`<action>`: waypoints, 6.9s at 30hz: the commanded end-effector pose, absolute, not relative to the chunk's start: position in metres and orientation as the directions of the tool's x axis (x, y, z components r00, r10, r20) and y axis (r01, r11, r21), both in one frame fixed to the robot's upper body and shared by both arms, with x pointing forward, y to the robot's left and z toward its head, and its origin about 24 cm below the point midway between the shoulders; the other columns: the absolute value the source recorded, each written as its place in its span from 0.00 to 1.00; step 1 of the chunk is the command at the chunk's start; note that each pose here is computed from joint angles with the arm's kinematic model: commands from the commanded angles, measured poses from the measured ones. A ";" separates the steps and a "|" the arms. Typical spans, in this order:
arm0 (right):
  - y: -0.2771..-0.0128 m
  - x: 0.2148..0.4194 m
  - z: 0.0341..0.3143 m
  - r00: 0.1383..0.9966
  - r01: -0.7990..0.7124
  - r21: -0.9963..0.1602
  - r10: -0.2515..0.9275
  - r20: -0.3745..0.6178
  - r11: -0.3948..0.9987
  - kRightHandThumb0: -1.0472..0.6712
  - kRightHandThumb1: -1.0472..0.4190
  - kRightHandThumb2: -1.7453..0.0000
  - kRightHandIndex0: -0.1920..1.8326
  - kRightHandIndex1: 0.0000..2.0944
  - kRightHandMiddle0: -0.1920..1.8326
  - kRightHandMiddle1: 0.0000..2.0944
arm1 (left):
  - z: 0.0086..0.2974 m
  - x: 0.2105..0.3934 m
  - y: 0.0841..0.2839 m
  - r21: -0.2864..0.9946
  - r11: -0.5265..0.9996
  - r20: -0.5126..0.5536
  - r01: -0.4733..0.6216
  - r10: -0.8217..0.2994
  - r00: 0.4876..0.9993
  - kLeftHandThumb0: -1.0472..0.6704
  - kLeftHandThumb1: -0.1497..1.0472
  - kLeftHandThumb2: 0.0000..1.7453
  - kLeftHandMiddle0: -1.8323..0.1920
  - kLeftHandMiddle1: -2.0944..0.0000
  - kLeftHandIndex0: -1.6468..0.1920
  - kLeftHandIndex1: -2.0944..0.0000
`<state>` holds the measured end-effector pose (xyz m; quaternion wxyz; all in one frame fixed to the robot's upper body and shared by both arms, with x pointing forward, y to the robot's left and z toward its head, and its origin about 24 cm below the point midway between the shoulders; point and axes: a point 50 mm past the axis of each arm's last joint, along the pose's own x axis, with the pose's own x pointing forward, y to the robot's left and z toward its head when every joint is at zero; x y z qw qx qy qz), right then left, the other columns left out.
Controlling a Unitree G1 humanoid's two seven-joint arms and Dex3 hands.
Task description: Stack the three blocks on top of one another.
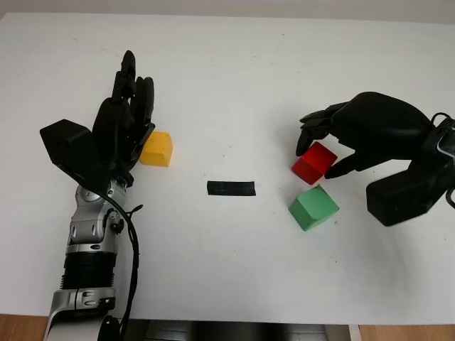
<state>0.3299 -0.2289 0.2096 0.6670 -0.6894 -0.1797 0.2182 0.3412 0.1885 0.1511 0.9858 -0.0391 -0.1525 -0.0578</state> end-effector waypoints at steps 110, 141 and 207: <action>-0.130 0.320 0.164 0.840 -0.405 -0.788 0.529 -0.121 0.464 0.37 0.07 0.97 0.23 0.02 0.26 0.72 | 0.150 0.335 0.184 -0.094 0.989 0.312 0.117 -0.082 0.946 0.19 1.00 0.25 1.00 0.99 1.00 0.98; -0.156 0.306 0.237 0.840 -0.250 -0.809 0.535 0.092 0.533 0.10 0.01 0.88 0.00 0.00 0.00 0.00 | 0.158 0.332 0.194 -0.055 0.991 0.364 0.124 -0.095 0.926 0.17 1.00 0.23 1.00 0.99 1.00 0.98; -0.210 0.323 0.219 0.947 -0.184 -0.282 0.247 0.207 0.942 0.17 0.00 0.61 0.00 0.00 0.00 0.00 | 0.195 0.348 0.228 0.991 -0.129 -0.087 0.045 -0.341 0.936 0.12 0.95 0.04 0.99 0.97 0.71 0.95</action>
